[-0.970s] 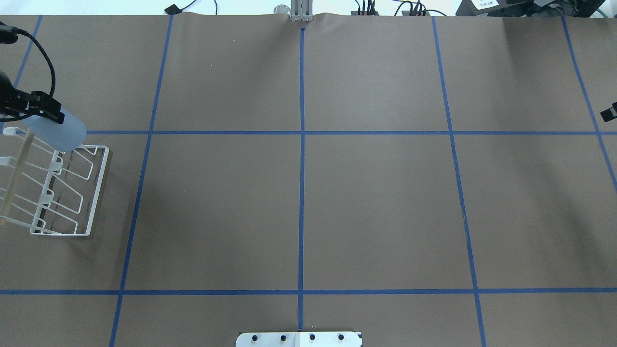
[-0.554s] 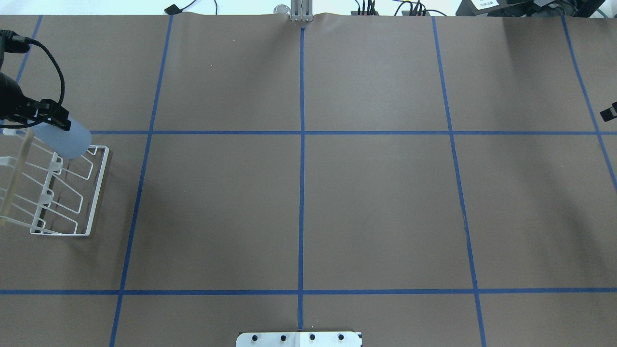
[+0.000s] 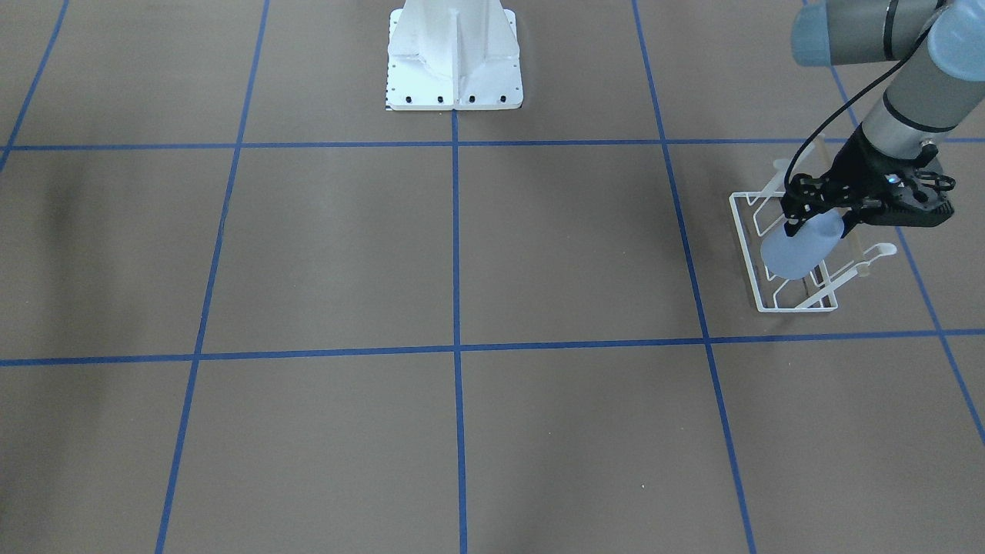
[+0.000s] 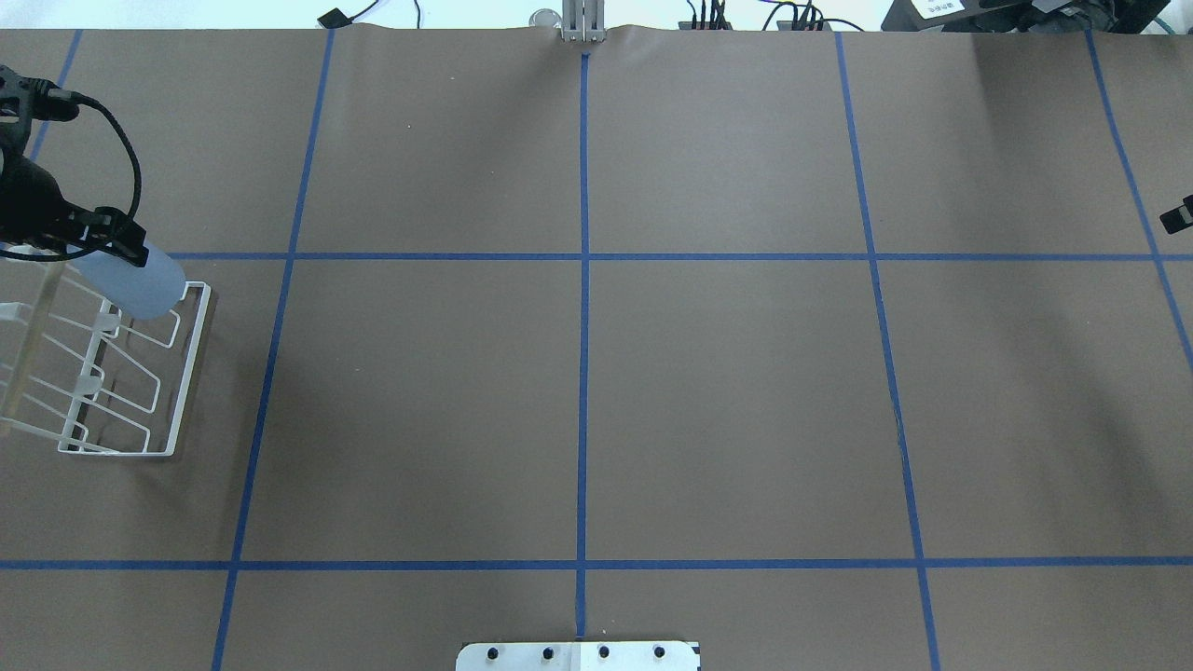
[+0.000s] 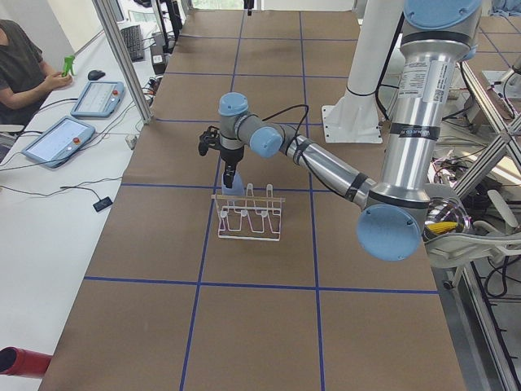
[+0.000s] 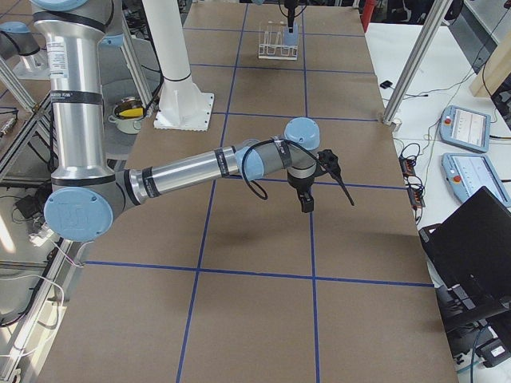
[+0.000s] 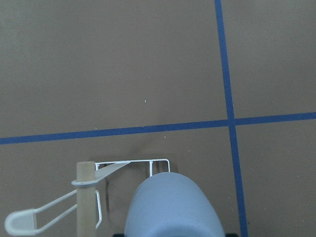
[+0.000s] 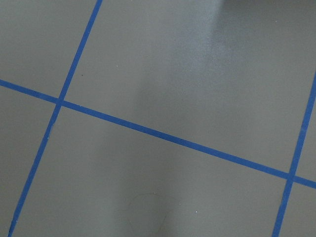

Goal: Hang cup on cup holder
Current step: 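Lower the cup with the left gripper onto a peg of the white rack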

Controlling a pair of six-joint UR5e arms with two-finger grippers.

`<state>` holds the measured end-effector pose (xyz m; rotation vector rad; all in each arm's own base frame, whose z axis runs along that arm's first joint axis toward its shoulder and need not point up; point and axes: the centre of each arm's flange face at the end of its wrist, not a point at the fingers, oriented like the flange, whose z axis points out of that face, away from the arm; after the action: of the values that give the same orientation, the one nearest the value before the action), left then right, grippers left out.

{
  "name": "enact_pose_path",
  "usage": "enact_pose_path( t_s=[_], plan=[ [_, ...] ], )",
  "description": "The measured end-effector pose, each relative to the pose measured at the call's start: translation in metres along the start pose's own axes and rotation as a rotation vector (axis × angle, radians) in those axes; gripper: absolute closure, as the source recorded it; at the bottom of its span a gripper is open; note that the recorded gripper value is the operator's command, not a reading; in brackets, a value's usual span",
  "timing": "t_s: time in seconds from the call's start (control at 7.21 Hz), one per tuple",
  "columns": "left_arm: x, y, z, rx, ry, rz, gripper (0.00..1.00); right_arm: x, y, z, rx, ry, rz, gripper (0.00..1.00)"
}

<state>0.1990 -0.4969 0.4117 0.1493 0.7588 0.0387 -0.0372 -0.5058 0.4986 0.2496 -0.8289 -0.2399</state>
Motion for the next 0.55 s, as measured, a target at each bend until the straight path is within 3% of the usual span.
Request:
enact_pose_path(
  t_s=[0.55],
  plan=[
    [0.0048, 0.0012, -0.0077, 0.006, 0.014, 0.009, 0.02, -0.0036, -0.0008, -0.0037, 0.006, -0.012, -0.004, 0.0]
  ],
)
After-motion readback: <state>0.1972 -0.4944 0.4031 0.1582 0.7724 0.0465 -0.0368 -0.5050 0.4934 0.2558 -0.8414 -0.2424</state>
